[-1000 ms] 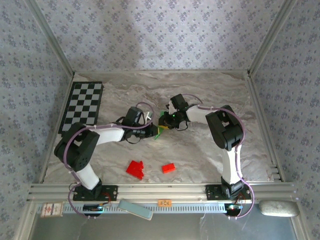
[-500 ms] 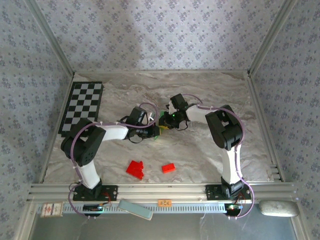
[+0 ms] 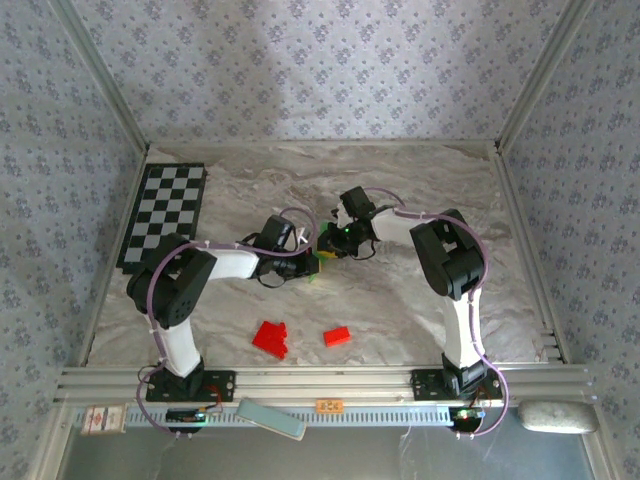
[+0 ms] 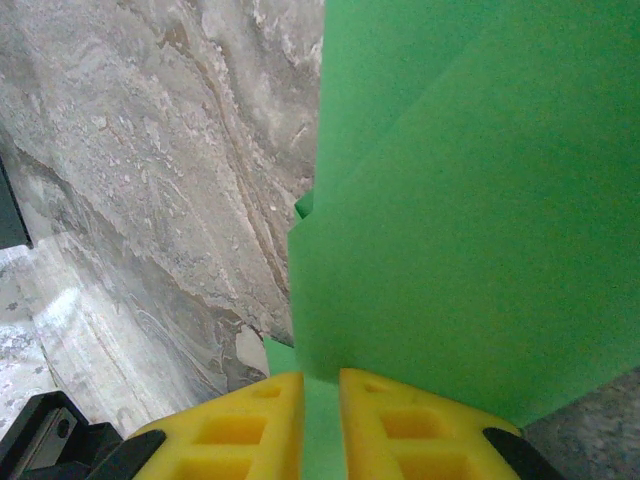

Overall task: Fold a paper plane with a square sheet of paper (pick it up from the middle)
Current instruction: Fold the wing for the fifth time at the center of the table.

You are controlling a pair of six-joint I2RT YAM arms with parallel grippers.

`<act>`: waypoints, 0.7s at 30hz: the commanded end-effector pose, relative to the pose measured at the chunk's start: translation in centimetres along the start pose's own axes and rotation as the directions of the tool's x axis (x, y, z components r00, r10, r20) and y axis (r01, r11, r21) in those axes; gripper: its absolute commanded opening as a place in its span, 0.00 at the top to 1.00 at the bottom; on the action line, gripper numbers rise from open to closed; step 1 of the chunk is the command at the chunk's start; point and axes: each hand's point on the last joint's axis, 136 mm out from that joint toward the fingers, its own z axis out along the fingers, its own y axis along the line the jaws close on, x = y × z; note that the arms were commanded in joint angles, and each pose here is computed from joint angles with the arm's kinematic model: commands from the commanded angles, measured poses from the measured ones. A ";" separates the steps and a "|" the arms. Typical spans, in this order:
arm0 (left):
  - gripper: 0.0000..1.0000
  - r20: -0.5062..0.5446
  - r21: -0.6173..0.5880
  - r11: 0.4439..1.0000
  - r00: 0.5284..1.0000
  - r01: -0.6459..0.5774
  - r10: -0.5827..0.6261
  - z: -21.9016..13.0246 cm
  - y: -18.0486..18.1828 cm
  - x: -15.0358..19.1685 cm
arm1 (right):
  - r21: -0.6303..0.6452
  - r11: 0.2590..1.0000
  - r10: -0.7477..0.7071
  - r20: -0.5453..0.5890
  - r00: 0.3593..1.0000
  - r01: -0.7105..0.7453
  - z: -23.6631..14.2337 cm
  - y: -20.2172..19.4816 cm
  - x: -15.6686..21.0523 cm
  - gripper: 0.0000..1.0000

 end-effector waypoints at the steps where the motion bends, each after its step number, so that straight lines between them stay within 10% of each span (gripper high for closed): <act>1: 0.97 -0.046 -0.050 0.999 0.999 0.009 -0.011 0.4 1.7 1.6 | 0.111 0.992 0.072 -0.063 0.995 -0.065 1.3 -3.5 1.7 0.80; 21: 1.00 -0.188 -0.212 0.977 0.982 -0.021 -0.019 -1.3 4.7 8.0 | 0.182 0.978 0.114 -0.068 0.991 -0.101 1.5 -5.0 2.5 0.83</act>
